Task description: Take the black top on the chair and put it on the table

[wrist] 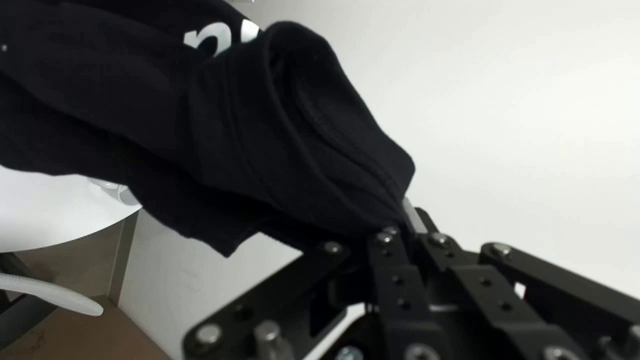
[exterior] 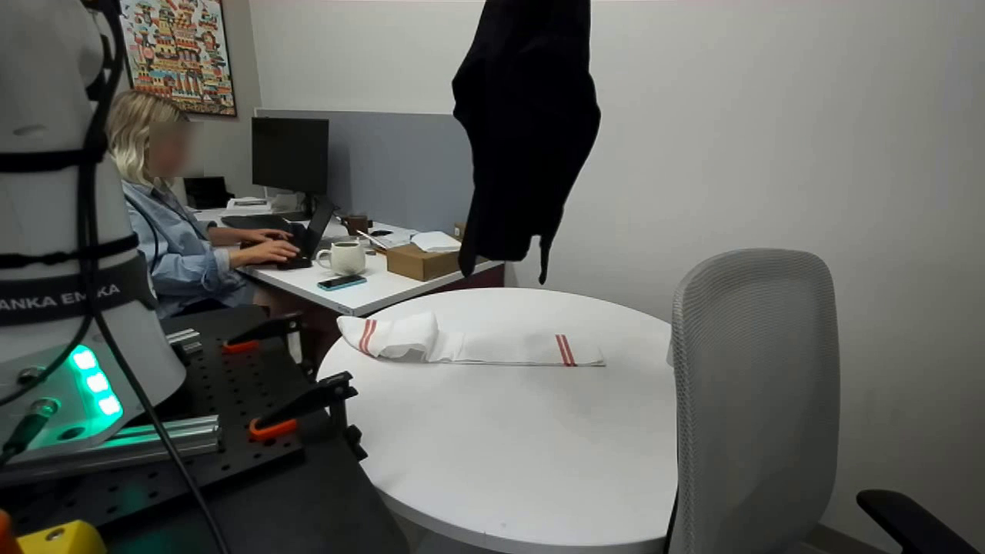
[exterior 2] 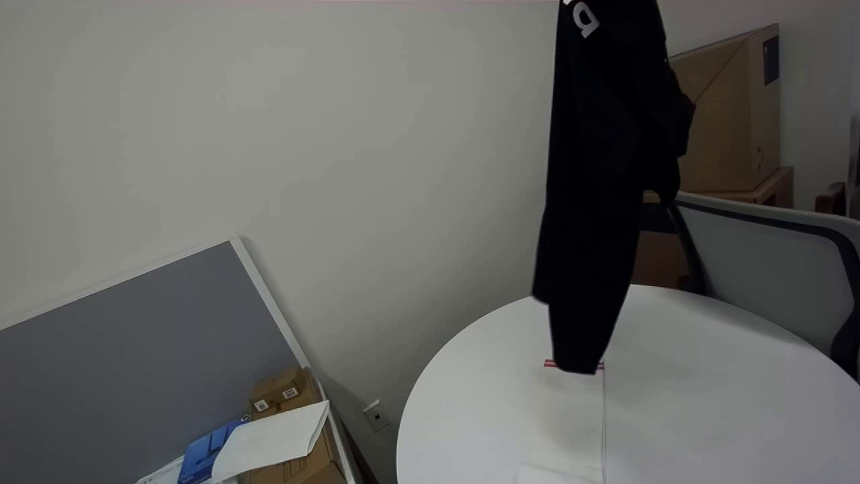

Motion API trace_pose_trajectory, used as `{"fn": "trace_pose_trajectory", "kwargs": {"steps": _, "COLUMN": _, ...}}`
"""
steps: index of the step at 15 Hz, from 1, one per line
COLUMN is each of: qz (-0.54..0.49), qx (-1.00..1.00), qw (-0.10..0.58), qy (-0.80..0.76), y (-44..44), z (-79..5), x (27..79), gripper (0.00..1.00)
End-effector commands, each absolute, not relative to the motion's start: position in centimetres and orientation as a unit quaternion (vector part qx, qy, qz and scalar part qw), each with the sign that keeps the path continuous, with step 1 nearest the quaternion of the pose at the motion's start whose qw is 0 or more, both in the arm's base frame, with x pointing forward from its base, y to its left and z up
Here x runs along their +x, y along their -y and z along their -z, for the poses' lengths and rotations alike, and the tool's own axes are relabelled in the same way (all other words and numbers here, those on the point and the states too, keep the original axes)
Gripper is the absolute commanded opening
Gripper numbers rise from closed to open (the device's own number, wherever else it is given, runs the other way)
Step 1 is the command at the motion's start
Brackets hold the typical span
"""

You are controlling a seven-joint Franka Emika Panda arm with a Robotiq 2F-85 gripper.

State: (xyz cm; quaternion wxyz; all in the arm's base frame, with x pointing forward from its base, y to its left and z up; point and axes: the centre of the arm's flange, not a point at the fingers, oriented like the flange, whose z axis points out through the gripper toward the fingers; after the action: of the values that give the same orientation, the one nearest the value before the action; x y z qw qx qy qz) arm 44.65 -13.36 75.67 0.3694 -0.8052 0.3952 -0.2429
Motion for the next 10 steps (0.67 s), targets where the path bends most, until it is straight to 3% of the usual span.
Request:
{"fn": "trace_pose_trajectory", "kwargs": {"steps": 1, "qz": 0.241, "qx": -0.805, "qw": 0.369, "qy": -0.397, "y": 13.5, "z": -75.5, "x": 44.7, "gripper": 0.06}}
{"fn": "trace_pose_trajectory", "kwargs": {"steps": 10, "qz": 0.213, "qx": -0.829, "qw": 0.292, "qy": -0.427, "y": 14.6, "z": -68.2, "x": 48.3, "gripper": 0.09}}
